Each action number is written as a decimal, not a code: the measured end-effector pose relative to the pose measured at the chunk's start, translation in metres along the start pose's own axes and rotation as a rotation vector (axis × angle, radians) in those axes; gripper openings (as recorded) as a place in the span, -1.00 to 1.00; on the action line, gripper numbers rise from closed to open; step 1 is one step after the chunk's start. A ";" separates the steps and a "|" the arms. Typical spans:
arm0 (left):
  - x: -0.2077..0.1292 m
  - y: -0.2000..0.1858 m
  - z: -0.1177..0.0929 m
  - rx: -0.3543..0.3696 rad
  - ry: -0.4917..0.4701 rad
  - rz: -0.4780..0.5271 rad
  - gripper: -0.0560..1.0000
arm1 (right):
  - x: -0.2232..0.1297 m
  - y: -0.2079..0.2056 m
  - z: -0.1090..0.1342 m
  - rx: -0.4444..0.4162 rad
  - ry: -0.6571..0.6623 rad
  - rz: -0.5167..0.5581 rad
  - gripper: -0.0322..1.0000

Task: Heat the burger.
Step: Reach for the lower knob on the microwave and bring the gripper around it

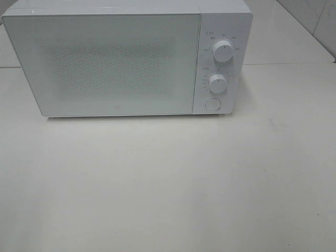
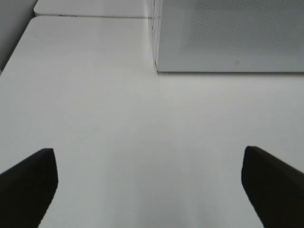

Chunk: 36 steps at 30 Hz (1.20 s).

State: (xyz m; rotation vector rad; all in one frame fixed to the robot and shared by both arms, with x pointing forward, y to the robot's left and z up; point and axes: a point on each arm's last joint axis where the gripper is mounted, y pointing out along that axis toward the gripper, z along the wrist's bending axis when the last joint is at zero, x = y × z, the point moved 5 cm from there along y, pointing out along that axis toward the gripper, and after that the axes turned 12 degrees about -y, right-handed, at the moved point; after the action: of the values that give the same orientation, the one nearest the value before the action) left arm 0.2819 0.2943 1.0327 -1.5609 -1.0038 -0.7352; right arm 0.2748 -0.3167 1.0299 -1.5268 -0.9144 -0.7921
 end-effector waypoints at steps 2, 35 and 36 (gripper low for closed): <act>0.000 -0.003 0.000 -0.005 0.001 -0.021 0.94 | 0.000 0.000 0.000 0.000 0.000 0.000 0.49; -0.001 -0.003 0.000 -0.006 0.001 -0.024 0.94 | 0.000 0.000 0.000 0.000 0.000 0.000 0.49; -0.001 -0.003 0.000 -0.006 0.001 -0.024 0.94 | 0.000 0.000 0.000 0.000 0.000 0.000 0.49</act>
State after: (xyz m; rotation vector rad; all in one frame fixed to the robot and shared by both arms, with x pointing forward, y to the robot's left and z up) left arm 0.2785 0.2943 1.0338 -1.5553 -1.0223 -0.7563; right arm 0.2748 -0.3167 1.0299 -1.5268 -0.9144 -0.7921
